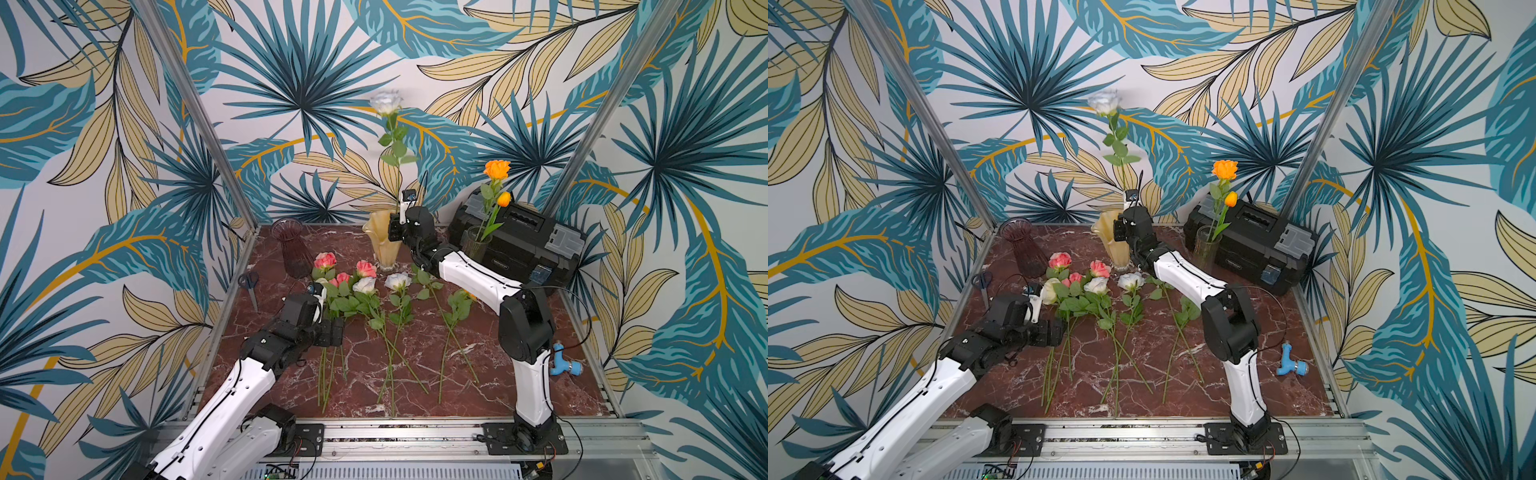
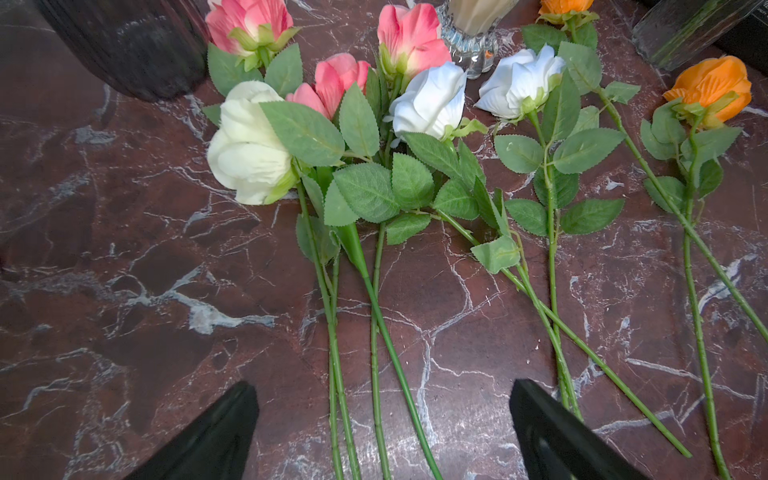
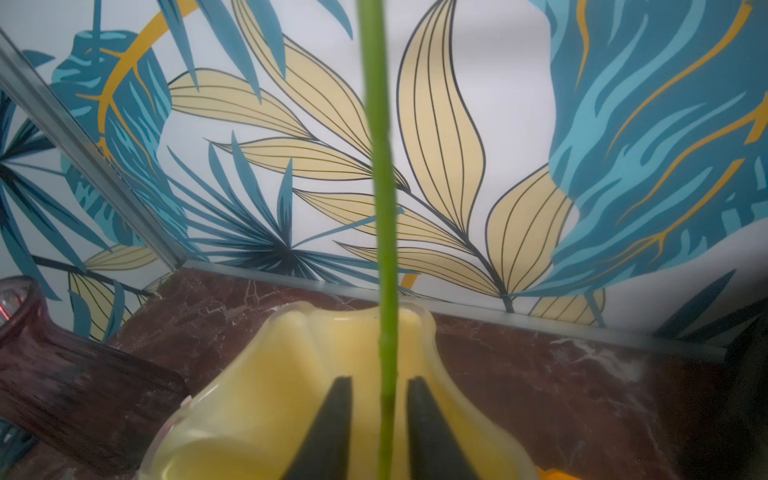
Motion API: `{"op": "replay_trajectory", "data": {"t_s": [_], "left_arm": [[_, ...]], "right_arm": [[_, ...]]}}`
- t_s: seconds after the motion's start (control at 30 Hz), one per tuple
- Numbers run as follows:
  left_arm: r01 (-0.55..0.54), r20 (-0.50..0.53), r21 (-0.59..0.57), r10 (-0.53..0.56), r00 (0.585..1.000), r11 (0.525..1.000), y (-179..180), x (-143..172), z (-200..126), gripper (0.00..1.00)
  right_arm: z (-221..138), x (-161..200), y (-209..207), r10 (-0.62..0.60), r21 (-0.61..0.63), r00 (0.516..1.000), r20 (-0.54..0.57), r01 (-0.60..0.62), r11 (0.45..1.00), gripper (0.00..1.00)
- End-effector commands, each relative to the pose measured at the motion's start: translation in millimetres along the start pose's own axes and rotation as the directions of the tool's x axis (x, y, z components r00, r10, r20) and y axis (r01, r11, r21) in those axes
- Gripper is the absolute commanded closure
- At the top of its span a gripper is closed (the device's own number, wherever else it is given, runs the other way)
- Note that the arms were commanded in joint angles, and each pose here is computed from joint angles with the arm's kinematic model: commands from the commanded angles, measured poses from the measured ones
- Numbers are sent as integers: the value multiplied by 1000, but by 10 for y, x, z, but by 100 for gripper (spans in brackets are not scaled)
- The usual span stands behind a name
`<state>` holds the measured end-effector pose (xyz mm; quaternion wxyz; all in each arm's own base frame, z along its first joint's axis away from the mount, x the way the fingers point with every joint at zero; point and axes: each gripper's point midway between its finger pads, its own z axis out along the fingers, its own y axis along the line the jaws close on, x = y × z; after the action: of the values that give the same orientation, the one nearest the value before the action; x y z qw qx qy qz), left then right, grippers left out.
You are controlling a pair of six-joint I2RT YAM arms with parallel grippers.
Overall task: Arrange the flowers in different vases according to their variety
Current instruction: Insert the flower into the vase.
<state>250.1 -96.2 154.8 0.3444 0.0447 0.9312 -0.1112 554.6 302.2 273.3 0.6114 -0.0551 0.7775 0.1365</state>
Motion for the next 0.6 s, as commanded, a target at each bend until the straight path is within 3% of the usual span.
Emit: {"op": "replay_trajectory", "data": {"t_s": [0.0,0.13,0.57], "left_arm": [[-10,36,0,10,999,1000,-17,-103,-71,0],[-9,37,3,9,999,1000,-24,-105,-78,0],[-8,39,1,7,999,1000,-19,-109,-81,0]], "right_arm": [[-164,-195,36,16,-11,998,55,-15,1000,44],[-264,-307,28,3,-13,997,78,-2,1000,30],[-683,-617,23,-10,-28,997,76,12,1000,19]]}}
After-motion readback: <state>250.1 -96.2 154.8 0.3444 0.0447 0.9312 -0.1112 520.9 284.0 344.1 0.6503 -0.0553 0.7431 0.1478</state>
